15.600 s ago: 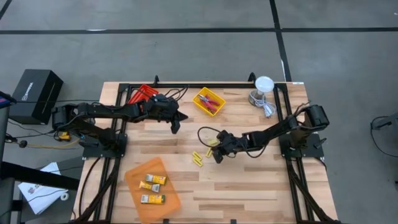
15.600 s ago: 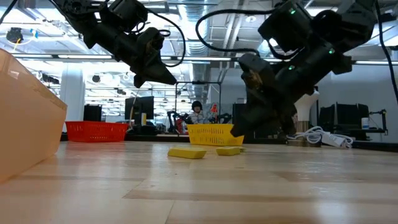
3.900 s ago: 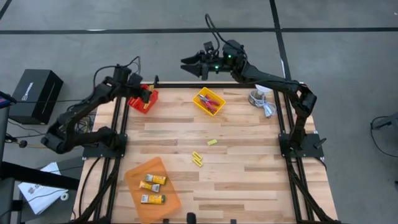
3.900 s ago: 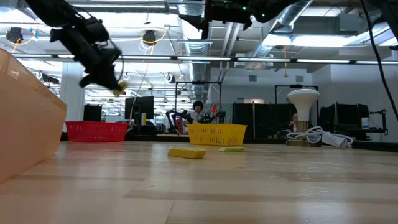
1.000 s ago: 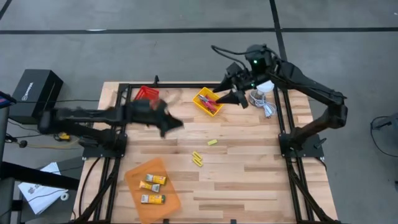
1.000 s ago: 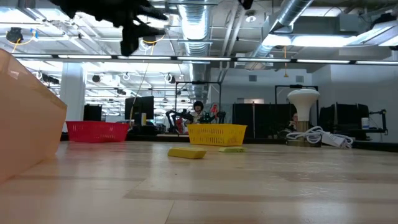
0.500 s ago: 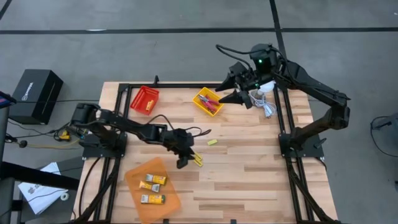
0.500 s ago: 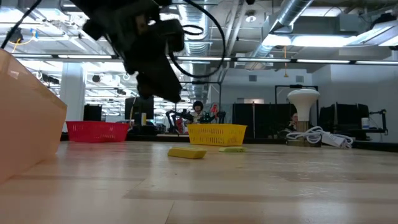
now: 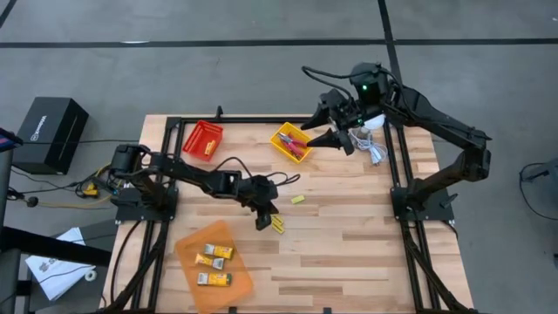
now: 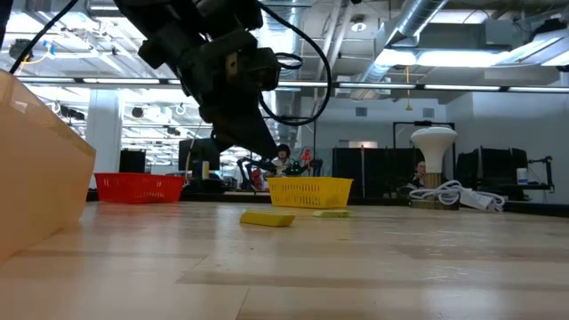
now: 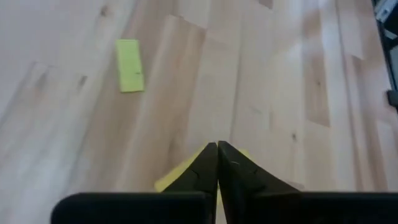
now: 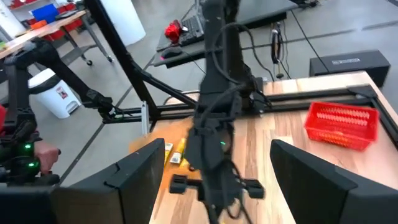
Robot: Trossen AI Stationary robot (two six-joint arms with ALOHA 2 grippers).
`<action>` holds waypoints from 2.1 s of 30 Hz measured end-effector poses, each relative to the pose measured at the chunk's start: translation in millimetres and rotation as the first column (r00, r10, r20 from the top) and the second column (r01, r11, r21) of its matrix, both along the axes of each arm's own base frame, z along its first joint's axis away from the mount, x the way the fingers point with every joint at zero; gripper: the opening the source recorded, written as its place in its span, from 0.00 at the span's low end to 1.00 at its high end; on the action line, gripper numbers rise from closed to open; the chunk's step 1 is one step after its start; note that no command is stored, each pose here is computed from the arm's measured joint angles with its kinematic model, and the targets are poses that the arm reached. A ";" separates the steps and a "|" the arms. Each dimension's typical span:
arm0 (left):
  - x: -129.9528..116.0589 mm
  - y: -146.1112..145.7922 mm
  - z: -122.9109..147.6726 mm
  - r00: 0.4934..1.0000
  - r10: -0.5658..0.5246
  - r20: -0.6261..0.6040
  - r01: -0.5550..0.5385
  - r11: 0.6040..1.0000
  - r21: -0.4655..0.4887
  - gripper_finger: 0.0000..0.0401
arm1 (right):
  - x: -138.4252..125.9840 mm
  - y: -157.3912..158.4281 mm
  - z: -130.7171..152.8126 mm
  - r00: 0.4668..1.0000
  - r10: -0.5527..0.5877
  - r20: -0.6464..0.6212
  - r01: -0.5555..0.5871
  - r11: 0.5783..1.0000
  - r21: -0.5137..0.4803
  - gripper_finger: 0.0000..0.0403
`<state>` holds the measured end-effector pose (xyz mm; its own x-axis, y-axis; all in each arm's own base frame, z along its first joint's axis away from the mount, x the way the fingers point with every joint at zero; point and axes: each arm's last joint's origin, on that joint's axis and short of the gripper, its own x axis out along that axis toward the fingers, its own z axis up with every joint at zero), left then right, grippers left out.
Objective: Pick & Place School Supplies
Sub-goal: Put the yellow eraser into the red bin
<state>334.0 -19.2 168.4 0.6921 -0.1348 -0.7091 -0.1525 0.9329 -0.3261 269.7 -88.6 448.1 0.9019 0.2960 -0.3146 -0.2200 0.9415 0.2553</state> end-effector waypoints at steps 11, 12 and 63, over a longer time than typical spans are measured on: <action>5.7 18.3 -21.0 0.999 0.016 -0.046 -0.015 1.000 0.002 0.00 | 1.7 3.1 1.7 1.000 0.011 0.017 -0.011 1.000 -0.004 0.70; 6.0 17.8 -24.2 0.998 0.011 -0.057 -0.011 1.000 -0.002 0.00 | 1.7 3.0 1.6 1.000 0.011 0.017 -0.011 1.000 -0.004 0.70; 11.8 17.0 -55.1 0.991 -0.063 -0.118 0.052 0.995 -0.087 0.00 | 1.6 3.0 1.3 1.000 0.012 0.015 -0.012 1.000 -0.006 0.70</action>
<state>345.8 -2.2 113.3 0.5919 -0.2343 -0.7712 -0.1422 0.9114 -0.3861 271.3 -85.6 449.4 0.9030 0.3046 -0.3031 -0.2346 0.9404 0.2461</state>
